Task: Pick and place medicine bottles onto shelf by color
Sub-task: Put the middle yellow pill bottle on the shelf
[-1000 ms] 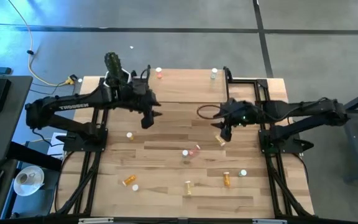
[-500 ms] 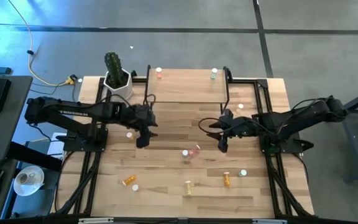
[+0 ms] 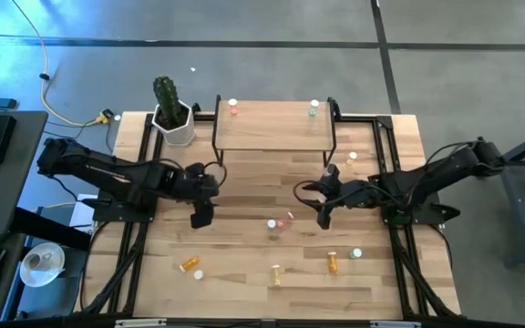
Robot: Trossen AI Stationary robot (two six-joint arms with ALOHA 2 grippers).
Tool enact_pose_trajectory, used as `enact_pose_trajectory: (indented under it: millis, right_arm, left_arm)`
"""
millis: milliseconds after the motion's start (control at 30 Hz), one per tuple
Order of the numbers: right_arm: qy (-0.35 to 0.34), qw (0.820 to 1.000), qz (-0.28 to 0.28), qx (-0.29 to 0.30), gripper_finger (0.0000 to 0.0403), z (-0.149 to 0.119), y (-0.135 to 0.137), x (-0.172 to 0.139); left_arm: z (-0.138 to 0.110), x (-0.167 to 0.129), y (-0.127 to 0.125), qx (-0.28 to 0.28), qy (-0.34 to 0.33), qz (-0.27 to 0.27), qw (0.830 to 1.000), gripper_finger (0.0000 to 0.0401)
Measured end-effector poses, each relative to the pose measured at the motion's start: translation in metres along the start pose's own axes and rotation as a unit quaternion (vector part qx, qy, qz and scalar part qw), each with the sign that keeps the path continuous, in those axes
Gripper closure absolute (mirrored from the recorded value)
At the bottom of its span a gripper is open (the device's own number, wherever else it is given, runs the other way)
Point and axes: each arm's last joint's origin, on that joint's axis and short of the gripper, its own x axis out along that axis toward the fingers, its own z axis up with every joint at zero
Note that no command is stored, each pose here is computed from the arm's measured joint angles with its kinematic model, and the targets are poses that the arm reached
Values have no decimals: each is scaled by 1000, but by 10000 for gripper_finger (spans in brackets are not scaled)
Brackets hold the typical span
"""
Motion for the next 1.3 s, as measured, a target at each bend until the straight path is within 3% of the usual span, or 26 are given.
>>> enact_pose_trajectory:
  millis: [433,633,833,1067,1300]
  right_arm:
    - [-42,996,18,-71,223,3,11,17]
    - [-35,998,30,-41,223,2,12,17]
    - [41,997,71,17,223,-11,14,16]
    - [106,989,66,78,223,-23,19,7]
    - [95,988,85,84,223,-22,28,-9]
  left_arm:
    - [-22,-14,-35,-27,-15,32,999,197]
    - [-33,-21,-47,-31,-32,42,998,197]
    - [-37,-25,-55,-29,-47,41,998,197]
    - [-37,-25,-56,-47,-52,38,997,197]
    - [-37,-25,-56,-47,-50,35,997,197]
